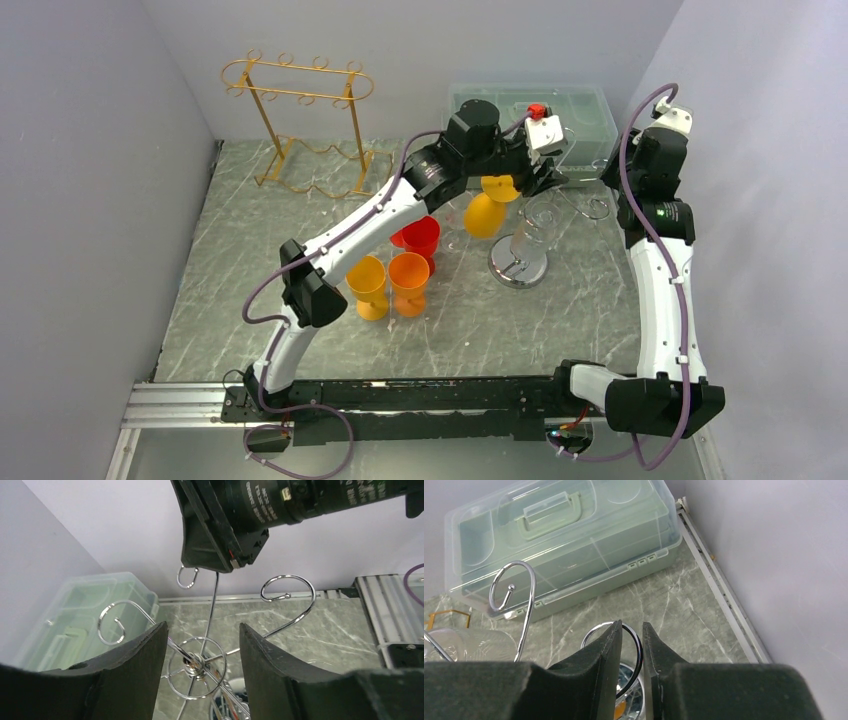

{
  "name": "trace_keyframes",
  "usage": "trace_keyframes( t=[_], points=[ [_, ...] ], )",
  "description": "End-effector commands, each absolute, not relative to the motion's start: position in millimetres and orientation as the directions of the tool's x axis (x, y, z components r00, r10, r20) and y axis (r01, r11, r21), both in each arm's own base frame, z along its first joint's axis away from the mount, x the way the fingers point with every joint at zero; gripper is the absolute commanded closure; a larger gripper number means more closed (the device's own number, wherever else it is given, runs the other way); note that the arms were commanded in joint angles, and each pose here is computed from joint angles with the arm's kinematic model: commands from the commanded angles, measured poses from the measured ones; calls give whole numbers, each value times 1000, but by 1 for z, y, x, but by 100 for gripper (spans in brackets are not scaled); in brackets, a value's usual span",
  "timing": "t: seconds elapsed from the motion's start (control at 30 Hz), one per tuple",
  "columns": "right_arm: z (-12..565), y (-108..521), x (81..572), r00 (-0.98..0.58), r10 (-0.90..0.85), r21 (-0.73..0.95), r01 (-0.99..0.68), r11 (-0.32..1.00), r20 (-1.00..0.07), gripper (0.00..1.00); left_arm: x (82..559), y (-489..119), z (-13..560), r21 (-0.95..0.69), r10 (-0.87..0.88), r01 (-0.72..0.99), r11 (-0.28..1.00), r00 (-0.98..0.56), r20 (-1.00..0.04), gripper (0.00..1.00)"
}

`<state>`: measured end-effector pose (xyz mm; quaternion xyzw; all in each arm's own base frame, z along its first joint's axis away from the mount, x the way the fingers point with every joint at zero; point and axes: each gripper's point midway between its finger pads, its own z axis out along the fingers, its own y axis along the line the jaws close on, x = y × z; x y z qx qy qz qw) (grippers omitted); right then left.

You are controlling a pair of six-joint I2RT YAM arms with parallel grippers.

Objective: Place the wine glass upside down on the wine glass rack
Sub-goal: Adjust the wine rack at the center of the board.

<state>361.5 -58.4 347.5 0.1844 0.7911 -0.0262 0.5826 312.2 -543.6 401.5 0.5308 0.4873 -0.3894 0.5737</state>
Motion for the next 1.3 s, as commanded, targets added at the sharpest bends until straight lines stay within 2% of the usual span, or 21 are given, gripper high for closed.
trace_keyframes(
  t=[0.0,0.17,0.43,0.67,0.9,1.07,1.1,1.2,1.27],
  points=[
    [334,-46,357,-295,274,191,282,940,-916,78,316,-543,428,326,29,932,161,326,-945,43],
    [331,-46,353,-295,275,191,284,940,-915,78,316,-537,418,293,53,948,124,289,-956,53],
    [332,-45,352,-295,280,197,283,939,-913,79,314,-536,403,245,85,967,74,239,-967,55],
    [326,-44,347,-305,284,198,283,938,-909,79,326,-539,392,309,118,947,92,297,-947,75],
    [320,-40,339,-312,296,213,275,938,-903,80,338,-535,393,323,114,939,116,310,-944,79],
    [317,-34,329,-312,308,232,258,938,-899,85,340,-531,399,339,114,931,134,326,-939,82],
    [317,-36,327,-308,306,228,263,937,-901,84,337,-530,401,341,111,932,124,328,-938,82],
    [340,-41,328,-256,294,222,275,936,-921,68,327,-526,399,337,108,937,89,328,-939,81],
    [362,-41,330,-225,287,226,262,938,-931,63,323,-525,400,344,110,936,80,335,-936,81]
  ],
)
